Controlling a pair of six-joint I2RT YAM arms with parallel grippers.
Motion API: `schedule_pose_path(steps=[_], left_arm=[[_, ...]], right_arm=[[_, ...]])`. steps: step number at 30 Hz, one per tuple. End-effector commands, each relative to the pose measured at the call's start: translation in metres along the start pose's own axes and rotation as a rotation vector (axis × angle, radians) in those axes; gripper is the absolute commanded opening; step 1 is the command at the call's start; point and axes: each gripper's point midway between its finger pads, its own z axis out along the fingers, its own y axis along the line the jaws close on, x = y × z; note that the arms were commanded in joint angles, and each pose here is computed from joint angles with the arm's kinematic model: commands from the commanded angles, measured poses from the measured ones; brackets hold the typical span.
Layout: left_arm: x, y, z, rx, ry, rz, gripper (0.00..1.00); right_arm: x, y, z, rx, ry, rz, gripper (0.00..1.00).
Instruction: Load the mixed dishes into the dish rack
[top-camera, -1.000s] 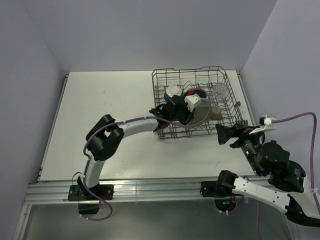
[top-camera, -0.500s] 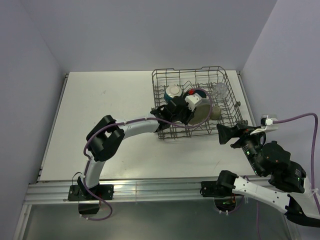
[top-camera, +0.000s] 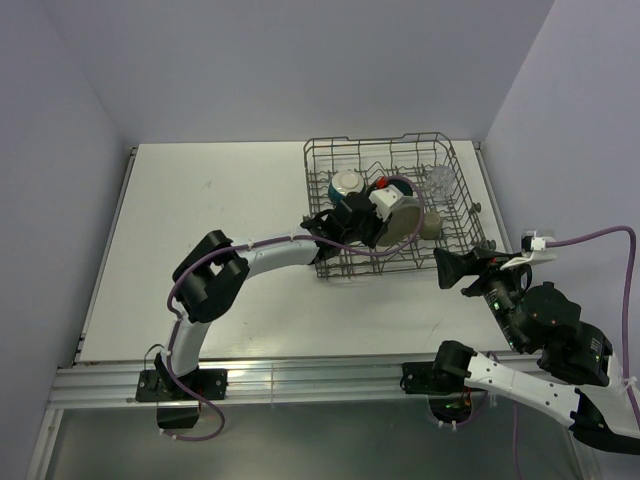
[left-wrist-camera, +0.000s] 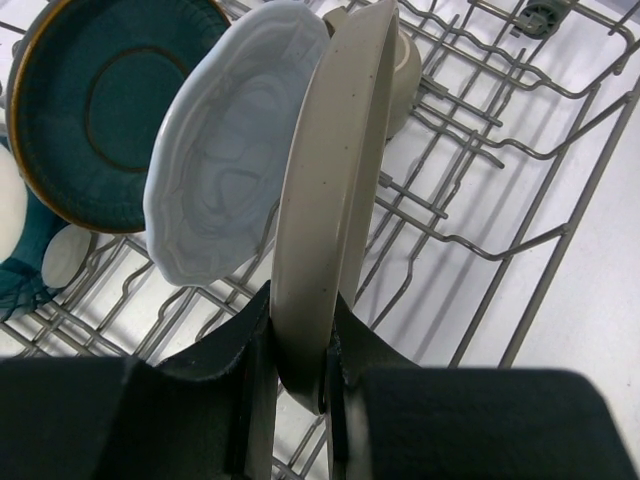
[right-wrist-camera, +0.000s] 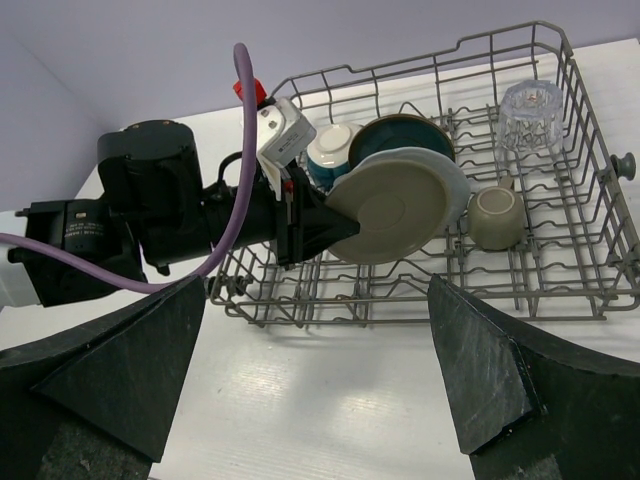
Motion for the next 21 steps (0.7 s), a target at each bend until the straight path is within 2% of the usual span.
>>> schedule_pose_path(steps=[1, 10, 21], left_arm=[[-0.056, 0.001, 0.0, -0.025, -0.169, 0.008, 0.0], [-0.049, 0.002, 0.006, -0.026, -0.16, 0.022, 0.0], [-0.013, -0.009, 0.02, 0.037, -0.084, 0.045, 0.0]], right_arm=[[-0.014, -0.005, -0.005, 0.012, -0.034, 0.03, 1.0], [-0.013, -0.005, -0.004, 0.016, -0.032, 0.024, 1.0], [-0.013, -0.006, -0.004, 0.018, -0.035, 0.026, 1.0]])
